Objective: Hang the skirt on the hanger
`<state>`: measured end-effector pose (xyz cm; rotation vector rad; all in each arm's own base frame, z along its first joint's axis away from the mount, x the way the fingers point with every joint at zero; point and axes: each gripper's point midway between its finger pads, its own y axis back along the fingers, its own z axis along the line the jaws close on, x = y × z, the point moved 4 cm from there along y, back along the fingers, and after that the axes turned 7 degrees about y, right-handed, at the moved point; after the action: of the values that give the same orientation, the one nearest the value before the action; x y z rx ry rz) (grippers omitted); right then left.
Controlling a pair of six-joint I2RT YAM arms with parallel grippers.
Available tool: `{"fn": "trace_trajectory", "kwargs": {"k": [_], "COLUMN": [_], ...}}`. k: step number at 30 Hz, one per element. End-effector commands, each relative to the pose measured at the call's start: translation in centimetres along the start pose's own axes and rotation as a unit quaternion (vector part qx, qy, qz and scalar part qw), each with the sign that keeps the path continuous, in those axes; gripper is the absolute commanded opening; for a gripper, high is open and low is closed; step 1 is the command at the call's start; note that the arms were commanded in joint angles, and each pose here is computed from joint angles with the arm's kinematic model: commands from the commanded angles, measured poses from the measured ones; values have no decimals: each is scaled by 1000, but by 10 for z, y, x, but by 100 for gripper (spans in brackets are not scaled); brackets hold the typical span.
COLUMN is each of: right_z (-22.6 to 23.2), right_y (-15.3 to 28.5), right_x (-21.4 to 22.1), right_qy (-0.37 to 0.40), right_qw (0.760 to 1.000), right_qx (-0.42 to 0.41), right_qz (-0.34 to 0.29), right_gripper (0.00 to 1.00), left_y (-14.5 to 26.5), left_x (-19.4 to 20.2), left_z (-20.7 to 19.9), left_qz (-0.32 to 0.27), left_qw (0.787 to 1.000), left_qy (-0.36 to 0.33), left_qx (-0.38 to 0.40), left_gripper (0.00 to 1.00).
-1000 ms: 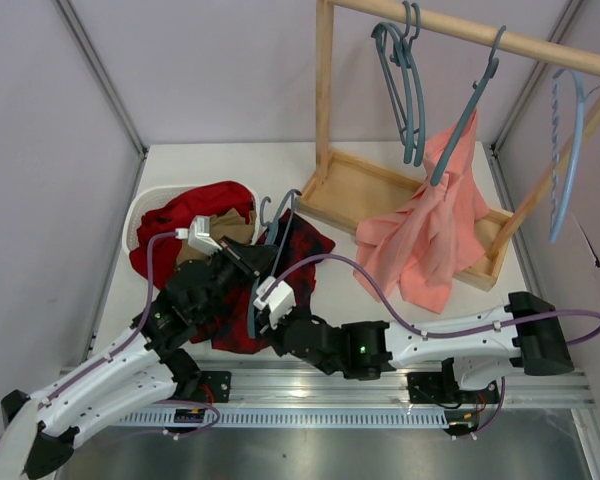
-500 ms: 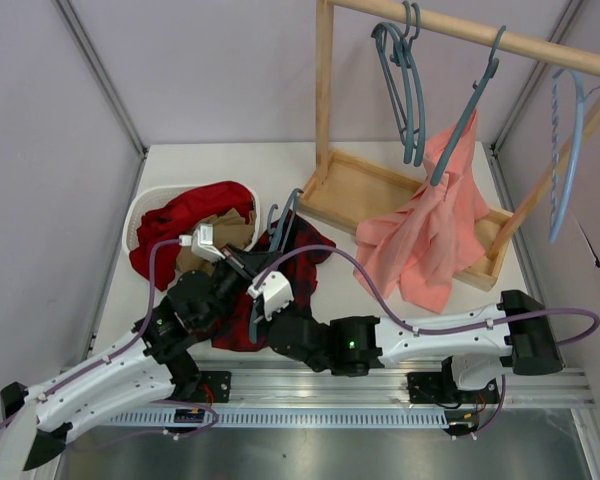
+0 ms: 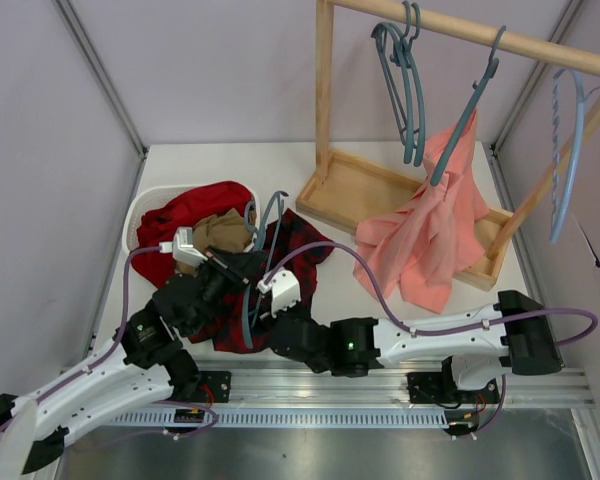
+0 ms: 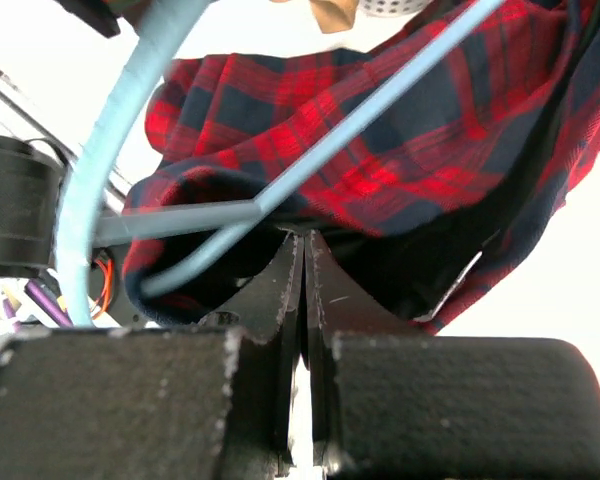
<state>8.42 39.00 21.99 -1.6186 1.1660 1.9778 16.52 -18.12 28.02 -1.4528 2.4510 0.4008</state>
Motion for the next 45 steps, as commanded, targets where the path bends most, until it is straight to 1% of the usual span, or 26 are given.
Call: {"fn": "trace_trajectory", "kwargs": {"k": [1,5,10,13,18,20,23,26,28,35,40,45], "right_z": [3,2,3,6,-1,-4,-2,4,10,19,23,30], "right_y": [9,14,21,26,30,33,39,48,53,51,41,40], "right_x": [-11,-2,-6,-13,-18,-20,-22,-30,-35,-33,-23,-22], "right_qy": [-36,-47,-47,-54,-65,-56,-22,-4,-6,1,28,64], "right_qw": [998,996,995,993,993,993,992,987,983,981,984,978], "right_qx": [-14,-34,-46,-58,-41,-43,-73,-119,-146,-165,-150,-167], "right_qz": [-41,-61,-77,-88,-88,-92,-98,-106,-114,-106,-96,-108], "right_gripper": [0,0,0,0,0,0,0,0,0,0,0,0], "left_y": [7,11,11,8,4,2,-3,-9,-12,-15,-12,-7], "left_x": [-16,-26,-33,-30,-30,-27,-21,-14,-9,-10,-16,-21], "left_z": [-19,-27,-30,-27,-32,-37,-37,-34,-29,-32,-39,-46], "left_qz": [-29,-46,-60,-62,-68,-60,-47,-34,-27,-33,-38,-39], "left_qw": [999,999,998,998,997,997,998,998,998,998,997,996], "left_qy": [22,13,-3,6,6,-10,-31,-43,-44,-40,-63,-71], "left_qx": [14,20,8,10,34,43,43,42,40,41,39,39], "left_gripper": [2,2,2,3,3,4,4,4,4,4,5,6]}}
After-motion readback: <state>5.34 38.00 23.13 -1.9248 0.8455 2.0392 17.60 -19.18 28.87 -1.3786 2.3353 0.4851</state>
